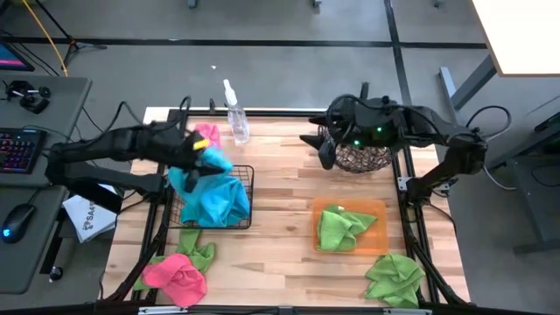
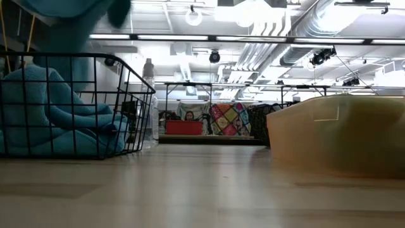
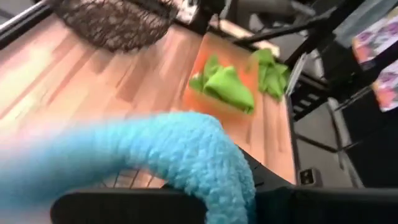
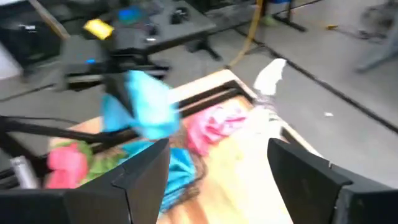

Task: Sort microfiber towel by color & place in baskets
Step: Put the blue microfiber towel into the left wire basket

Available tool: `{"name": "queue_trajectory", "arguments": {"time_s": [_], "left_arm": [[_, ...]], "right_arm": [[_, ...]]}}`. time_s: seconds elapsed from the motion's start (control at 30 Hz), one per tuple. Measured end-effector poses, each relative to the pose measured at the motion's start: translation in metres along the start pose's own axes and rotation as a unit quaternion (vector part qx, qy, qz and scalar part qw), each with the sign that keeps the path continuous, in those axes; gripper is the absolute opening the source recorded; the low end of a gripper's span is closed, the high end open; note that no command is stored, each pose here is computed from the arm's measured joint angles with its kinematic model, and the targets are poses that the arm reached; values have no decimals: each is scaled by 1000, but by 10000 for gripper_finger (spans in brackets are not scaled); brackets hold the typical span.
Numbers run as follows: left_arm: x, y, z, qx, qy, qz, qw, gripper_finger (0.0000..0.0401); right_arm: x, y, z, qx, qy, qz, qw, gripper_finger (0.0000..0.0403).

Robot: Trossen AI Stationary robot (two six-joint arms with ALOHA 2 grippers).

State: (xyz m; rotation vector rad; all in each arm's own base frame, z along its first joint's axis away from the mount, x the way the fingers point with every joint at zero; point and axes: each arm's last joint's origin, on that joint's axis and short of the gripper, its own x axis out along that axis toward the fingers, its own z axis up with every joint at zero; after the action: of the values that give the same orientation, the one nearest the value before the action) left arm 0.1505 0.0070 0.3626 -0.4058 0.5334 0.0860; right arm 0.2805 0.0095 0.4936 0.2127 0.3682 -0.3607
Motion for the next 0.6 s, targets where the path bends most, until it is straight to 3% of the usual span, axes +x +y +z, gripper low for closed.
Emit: {"name": "queue_trajectory", "arguments": {"time_s": [0.1, 0.23, 0.47, 0.6], "left_arm": [[-5, -3, -11, 0, -14, 27, 1000, 1], [14, 3, -33, -15, -5, 61, 998, 0], [66, 27, -101, -69, 66, 91, 991, 0], [78, 41, -132, -121, 103, 118, 980, 1]], "right_arm": [[2, -3, -6, -11, 11, -43, 999, 261], [6, -2, -11, -22, 18, -72, 997, 256], [-2, 8, -23, -43, 45, -94, 994, 247], [-10, 13, -38, -30, 92, -106, 990, 247]]}}
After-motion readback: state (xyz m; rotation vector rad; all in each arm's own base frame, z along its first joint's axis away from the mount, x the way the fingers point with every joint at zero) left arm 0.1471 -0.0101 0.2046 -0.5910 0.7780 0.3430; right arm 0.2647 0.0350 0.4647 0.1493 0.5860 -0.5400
